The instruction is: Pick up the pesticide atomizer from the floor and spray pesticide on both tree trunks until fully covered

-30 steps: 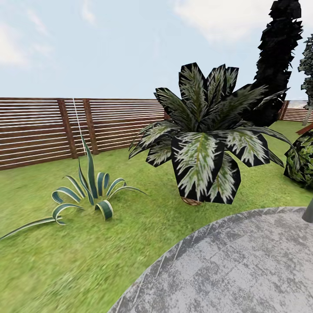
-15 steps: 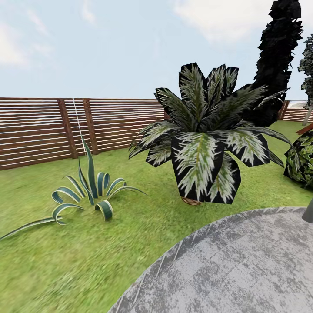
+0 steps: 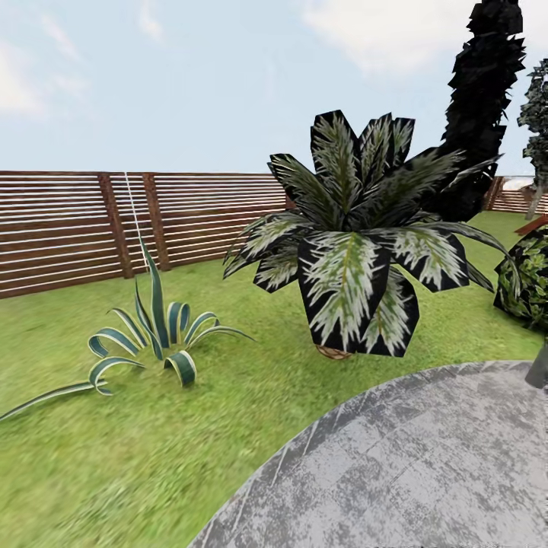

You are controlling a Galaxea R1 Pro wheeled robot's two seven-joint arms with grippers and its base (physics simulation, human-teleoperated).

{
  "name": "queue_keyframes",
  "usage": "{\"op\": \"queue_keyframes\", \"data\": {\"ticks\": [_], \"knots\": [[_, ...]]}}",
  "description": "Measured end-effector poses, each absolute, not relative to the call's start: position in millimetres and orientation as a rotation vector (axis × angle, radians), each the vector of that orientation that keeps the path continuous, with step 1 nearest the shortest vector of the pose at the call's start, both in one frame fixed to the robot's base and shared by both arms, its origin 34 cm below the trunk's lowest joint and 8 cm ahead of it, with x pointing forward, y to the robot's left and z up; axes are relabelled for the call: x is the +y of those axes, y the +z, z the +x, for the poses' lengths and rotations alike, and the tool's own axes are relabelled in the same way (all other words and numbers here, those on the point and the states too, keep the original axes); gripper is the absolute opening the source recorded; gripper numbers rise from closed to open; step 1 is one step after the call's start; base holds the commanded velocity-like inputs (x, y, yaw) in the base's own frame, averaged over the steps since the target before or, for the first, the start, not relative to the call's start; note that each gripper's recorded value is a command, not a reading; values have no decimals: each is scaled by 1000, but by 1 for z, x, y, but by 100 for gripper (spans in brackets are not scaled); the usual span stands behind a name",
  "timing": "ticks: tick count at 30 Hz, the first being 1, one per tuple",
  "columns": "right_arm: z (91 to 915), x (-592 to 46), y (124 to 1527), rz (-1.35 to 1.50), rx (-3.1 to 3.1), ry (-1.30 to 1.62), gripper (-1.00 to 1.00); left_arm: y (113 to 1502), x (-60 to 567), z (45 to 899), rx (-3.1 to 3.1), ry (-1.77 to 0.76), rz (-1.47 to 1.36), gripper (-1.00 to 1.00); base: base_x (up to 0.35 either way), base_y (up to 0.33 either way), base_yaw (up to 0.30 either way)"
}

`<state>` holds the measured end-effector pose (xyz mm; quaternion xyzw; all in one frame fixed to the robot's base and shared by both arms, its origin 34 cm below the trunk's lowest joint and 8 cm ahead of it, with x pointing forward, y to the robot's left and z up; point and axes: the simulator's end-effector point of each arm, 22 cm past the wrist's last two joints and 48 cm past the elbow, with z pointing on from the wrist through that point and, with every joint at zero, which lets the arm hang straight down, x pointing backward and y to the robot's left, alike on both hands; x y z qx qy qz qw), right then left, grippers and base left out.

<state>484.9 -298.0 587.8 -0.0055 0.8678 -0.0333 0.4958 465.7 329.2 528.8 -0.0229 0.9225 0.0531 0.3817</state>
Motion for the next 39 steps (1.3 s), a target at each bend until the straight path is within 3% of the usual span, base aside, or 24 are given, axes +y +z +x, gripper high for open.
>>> {"op": "queue_keyframes", "data": {"ticks": [39], "knots": [[477,-325,557,61,2118,-129,100,499,328,460,2363,124,-57,100,0,0,-273]]}}
